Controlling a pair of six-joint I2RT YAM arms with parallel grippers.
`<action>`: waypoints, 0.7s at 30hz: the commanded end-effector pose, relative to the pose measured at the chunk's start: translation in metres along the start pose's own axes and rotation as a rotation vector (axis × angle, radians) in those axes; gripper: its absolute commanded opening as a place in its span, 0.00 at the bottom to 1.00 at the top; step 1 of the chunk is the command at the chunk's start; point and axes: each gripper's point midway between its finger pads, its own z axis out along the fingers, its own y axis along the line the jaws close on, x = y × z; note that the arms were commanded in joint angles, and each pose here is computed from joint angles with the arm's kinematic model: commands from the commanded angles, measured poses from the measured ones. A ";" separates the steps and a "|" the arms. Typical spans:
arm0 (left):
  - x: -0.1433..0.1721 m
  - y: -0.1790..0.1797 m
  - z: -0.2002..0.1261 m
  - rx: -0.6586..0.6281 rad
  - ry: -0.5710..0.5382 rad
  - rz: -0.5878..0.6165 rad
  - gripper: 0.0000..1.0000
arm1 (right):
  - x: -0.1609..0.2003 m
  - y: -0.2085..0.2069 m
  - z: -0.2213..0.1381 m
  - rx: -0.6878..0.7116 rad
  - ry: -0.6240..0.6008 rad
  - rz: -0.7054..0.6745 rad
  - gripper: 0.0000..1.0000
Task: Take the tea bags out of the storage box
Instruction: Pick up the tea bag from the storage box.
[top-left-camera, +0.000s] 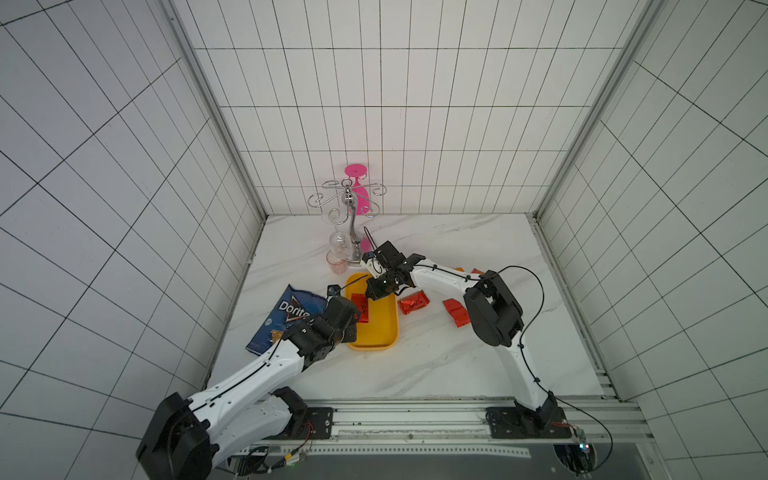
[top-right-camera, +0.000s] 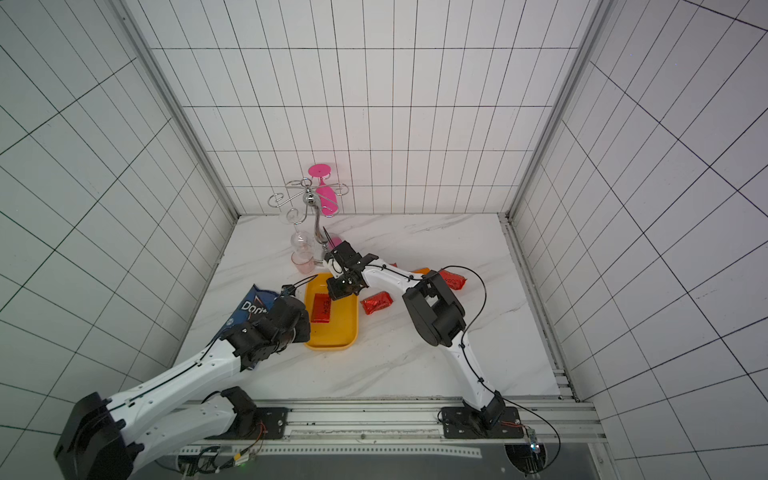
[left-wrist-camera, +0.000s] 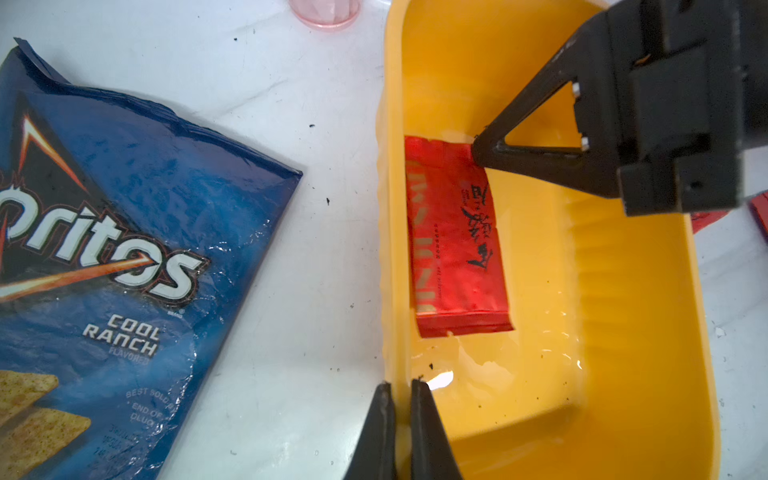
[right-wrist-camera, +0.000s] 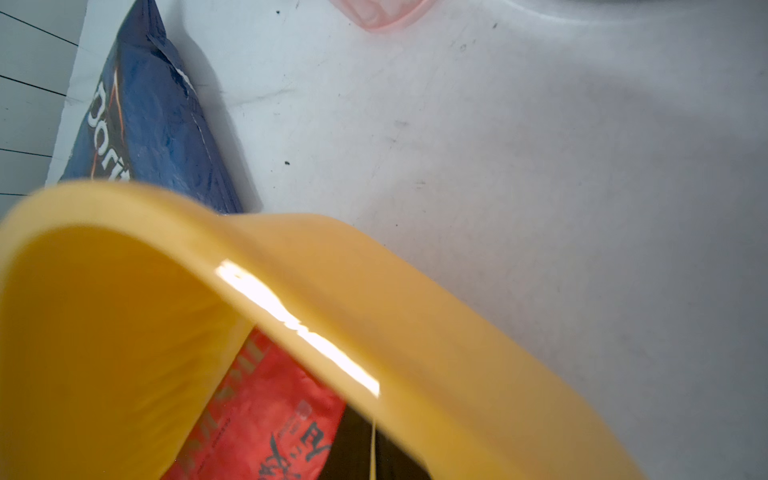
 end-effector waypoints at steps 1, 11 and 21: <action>-0.005 -0.004 0.000 0.013 -0.024 0.004 0.00 | -0.011 0.010 -0.003 -0.021 -0.017 -0.016 0.00; -0.005 -0.003 0.000 0.010 -0.026 0.003 0.00 | -0.027 0.034 -0.070 -0.020 -0.155 -0.085 0.00; -0.006 -0.003 0.000 0.008 -0.029 -0.001 0.00 | -0.009 0.017 -0.146 0.111 -0.249 -0.089 0.00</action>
